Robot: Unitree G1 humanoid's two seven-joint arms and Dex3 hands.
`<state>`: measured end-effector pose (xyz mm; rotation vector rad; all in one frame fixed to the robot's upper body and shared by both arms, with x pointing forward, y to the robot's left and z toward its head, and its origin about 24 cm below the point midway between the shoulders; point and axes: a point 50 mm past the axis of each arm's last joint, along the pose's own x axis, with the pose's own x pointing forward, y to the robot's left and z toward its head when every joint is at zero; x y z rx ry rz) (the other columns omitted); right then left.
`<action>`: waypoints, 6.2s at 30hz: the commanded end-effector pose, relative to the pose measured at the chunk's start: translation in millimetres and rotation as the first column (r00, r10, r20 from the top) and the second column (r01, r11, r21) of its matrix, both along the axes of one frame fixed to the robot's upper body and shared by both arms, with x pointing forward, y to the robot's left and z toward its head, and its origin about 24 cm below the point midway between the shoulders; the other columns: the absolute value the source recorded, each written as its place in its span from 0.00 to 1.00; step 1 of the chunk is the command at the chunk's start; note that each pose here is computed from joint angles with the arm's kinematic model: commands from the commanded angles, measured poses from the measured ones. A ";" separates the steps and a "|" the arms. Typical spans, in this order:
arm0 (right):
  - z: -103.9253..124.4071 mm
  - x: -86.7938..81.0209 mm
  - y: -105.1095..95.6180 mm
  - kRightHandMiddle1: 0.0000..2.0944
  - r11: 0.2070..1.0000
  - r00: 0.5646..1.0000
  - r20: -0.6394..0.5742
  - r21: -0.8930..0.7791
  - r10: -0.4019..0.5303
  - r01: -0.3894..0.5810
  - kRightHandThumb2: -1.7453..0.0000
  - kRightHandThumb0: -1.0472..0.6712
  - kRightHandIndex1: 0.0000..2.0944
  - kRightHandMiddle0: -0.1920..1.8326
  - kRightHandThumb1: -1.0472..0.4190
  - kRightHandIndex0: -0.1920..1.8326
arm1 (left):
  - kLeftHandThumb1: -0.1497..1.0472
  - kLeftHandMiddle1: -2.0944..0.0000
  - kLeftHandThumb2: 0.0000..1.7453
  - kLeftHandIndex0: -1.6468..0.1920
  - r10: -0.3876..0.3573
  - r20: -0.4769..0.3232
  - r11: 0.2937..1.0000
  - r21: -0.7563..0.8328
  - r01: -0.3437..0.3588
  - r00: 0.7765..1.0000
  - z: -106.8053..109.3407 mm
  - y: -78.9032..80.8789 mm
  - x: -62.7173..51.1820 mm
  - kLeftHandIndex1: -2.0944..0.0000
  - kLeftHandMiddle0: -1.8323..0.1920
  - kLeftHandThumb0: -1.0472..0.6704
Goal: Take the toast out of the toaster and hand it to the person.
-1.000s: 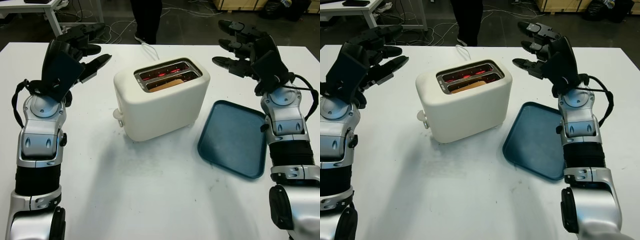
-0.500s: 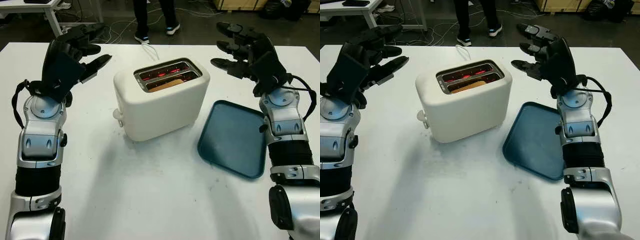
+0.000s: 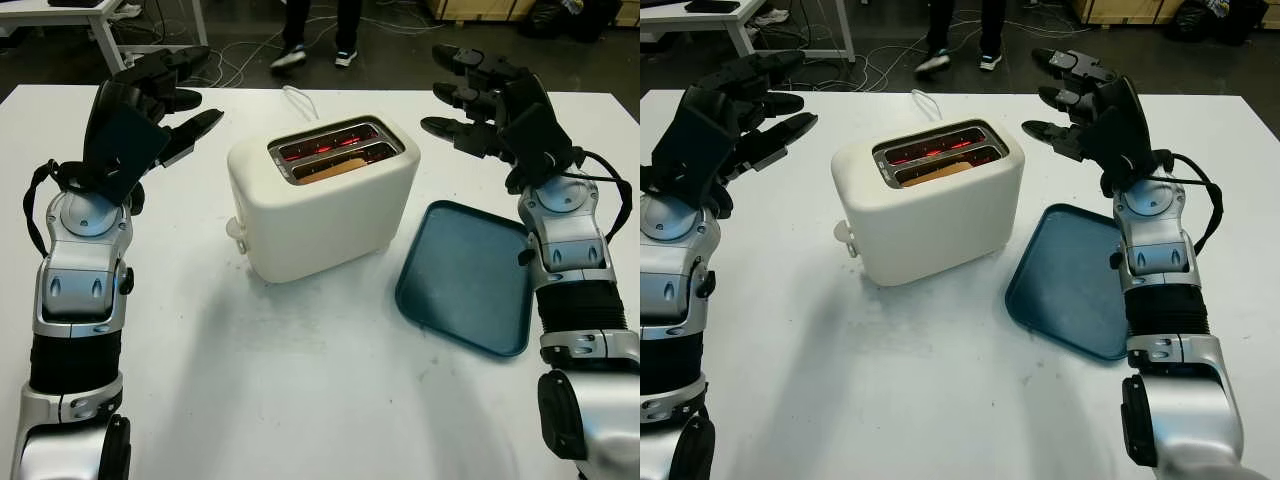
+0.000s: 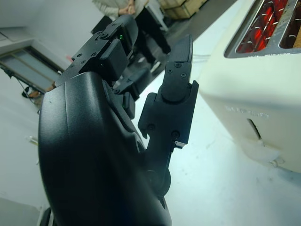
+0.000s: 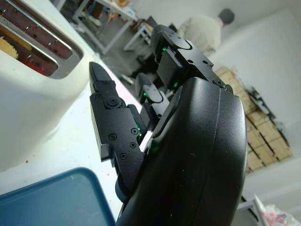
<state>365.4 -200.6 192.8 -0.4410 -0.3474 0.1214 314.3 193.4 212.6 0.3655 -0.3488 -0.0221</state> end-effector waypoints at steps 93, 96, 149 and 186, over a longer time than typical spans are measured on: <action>1.4 -0.3 4.9 0.00 0.999 1.000 0.011 -0.032 0.023 -0.023 1.00 0.51 0.01 0.39 0.16 0.42 | 0.89 0.57 0.01 0.62 -0.018 0.022 0.999 0.032 0.017 1.000 0.8 1.2 -3.4 0.91 0.78 0.40; 1.5 0.0 5.0 0.00 0.999 1.000 0.014 -0.037 0.024 -0.024 1.00 0.50 0.01 0.40 0.16 0.43 | 0.89 0.57 0.01 0.62 -0.018 0.023 0.999 0.035 0.017 1.000 0.7 1.2 -3.3 0.91 0.78 0.41; 3.8 0.8 5.8 0.00 0.998 1.000 0.005 -0.051 0.021 -0.021 1.00 0.51 0.00 0.40 0.16 0.43 | 0.89 0.56 0.01 0.64 -0.022 0.032 0.999 0.038 0.021 0.999 1.4 -0.3 -3.4 0.87 0.78 0.41; 4.8 1.2 5.2 0.00 0.998 1.000 0.001 -0.054 0.027 -0.027 1.00 0.53 0.00 0.40 0.15 0.43 | 0.89 0.56 0.01 0.66 -0.030 0.033 0.999 0.027 0.029 0.999 2.9 -1.8 -2.9 0.83 0.79 0.40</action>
